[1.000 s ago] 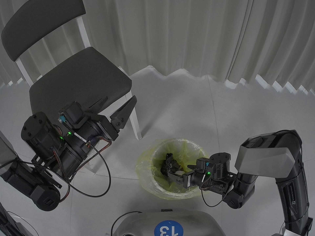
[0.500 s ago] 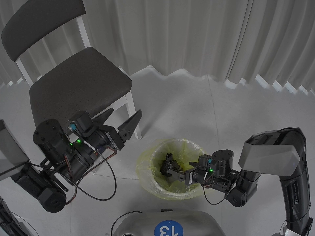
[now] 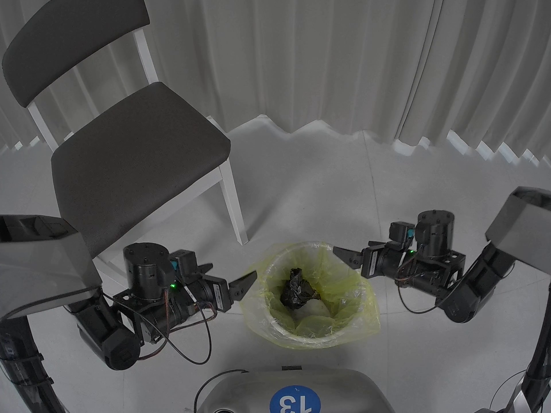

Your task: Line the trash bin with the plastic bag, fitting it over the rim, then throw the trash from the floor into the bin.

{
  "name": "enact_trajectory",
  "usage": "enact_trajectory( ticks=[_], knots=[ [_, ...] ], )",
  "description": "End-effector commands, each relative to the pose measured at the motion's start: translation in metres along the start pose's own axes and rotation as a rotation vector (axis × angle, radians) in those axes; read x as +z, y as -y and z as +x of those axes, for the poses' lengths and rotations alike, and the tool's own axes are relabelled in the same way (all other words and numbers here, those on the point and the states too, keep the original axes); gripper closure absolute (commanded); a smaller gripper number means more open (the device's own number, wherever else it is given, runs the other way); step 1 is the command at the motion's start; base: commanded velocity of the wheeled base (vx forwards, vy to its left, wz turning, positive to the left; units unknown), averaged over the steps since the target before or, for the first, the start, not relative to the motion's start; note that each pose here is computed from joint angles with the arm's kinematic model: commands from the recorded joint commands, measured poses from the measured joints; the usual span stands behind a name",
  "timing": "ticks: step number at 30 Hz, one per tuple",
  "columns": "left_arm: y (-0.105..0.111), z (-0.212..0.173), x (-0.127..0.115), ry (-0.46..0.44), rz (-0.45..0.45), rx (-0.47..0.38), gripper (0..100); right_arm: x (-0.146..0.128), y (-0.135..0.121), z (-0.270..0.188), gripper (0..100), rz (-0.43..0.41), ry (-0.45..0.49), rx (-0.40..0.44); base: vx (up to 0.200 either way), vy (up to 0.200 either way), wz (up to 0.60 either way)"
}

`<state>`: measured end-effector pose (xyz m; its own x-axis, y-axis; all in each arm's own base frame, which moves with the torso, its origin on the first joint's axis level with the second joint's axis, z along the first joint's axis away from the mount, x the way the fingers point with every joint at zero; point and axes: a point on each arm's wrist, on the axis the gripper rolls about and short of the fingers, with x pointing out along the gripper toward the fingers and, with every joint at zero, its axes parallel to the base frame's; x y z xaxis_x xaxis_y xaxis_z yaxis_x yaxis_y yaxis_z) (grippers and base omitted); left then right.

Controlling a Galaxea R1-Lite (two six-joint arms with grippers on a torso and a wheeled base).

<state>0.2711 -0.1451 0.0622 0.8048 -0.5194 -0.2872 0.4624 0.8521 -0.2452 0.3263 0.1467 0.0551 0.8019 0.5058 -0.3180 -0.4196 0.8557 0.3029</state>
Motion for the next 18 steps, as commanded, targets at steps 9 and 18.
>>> enact_trajectory(
  ticks=[9, 18],
  knots=[
    [-0.039, 0.036, -0.070, -0.375, 0.006, 0.089, 0, 0.069, 0.002, -0.054, 0, -0.008, 0.157, -0.031, 0.000, 0.000, 0.00],
    [-0.066, 0.085, -0.086, -0.380, 0.094, 0.107, 0, 0.071, 0.011, -0.053, 0, -0.009, 0.161, -0.053, 0.000, 0.000, 0.00]
  ],
)
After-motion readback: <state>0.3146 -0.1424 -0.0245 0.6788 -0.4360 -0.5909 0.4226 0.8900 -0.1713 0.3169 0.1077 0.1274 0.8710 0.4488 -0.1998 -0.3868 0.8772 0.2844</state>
